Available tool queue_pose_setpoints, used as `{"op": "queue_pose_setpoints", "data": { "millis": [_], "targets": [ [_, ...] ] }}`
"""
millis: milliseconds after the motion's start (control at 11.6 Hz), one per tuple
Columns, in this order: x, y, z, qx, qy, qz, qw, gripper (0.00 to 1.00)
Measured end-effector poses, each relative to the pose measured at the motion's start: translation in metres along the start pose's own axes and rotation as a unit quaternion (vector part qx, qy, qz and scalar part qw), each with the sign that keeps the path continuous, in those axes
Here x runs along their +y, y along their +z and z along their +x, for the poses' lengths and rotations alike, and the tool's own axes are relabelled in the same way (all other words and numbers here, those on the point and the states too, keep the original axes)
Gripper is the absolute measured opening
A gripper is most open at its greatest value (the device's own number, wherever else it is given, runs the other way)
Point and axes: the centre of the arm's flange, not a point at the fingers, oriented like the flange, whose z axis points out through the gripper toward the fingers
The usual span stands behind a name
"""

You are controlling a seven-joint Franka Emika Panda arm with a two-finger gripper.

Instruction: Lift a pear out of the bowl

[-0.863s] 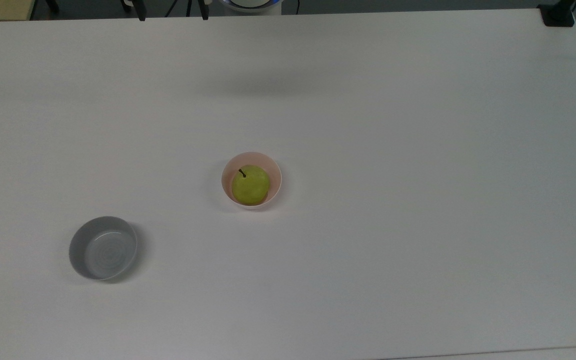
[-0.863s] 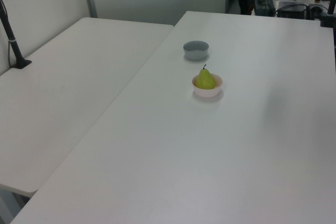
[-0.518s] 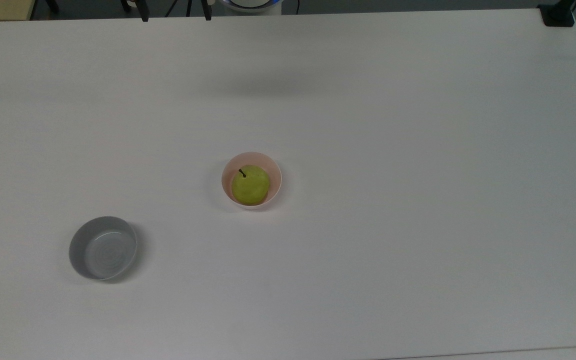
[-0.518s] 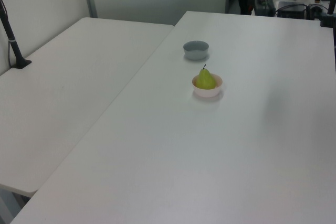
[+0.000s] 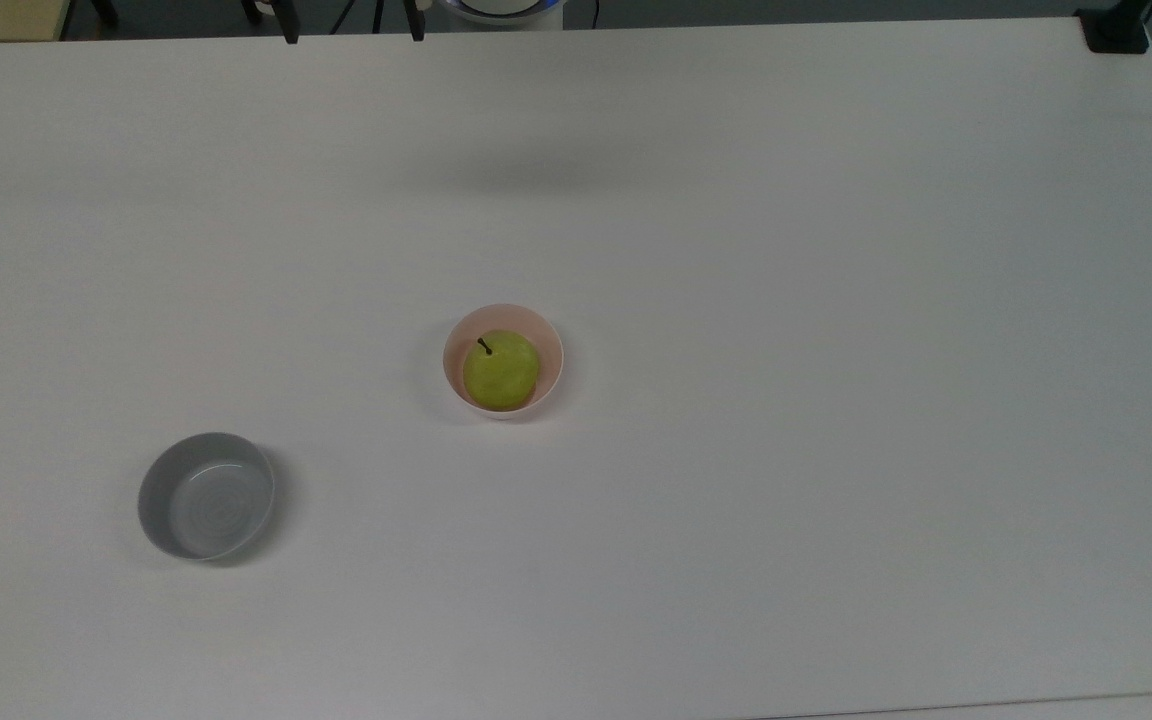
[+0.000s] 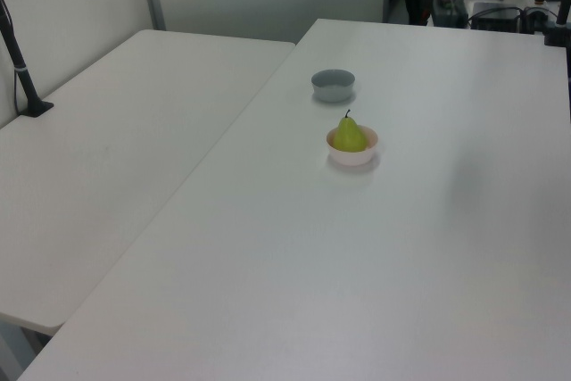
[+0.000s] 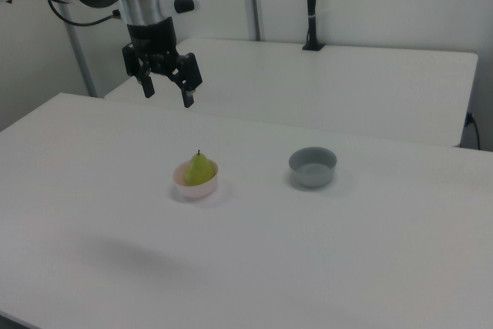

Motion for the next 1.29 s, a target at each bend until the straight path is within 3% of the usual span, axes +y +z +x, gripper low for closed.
{"op": "queue_pose_setpoints", "data": {
  "millis": [345, 777, 1295],
  "targets": [
    [-0.001, 0.003, 0.001, -0.003, -0.007, 0.000, 1.0000, 1.00],
    [-0.002, 0.034, 0.017, -0.008, -0.147, -0.002, 0.9891, 1.00],
    [-0.027, 0.102, 0.056, -0.008, -0.156, -0.012, 0.9877, 1.00]
  ]
}}
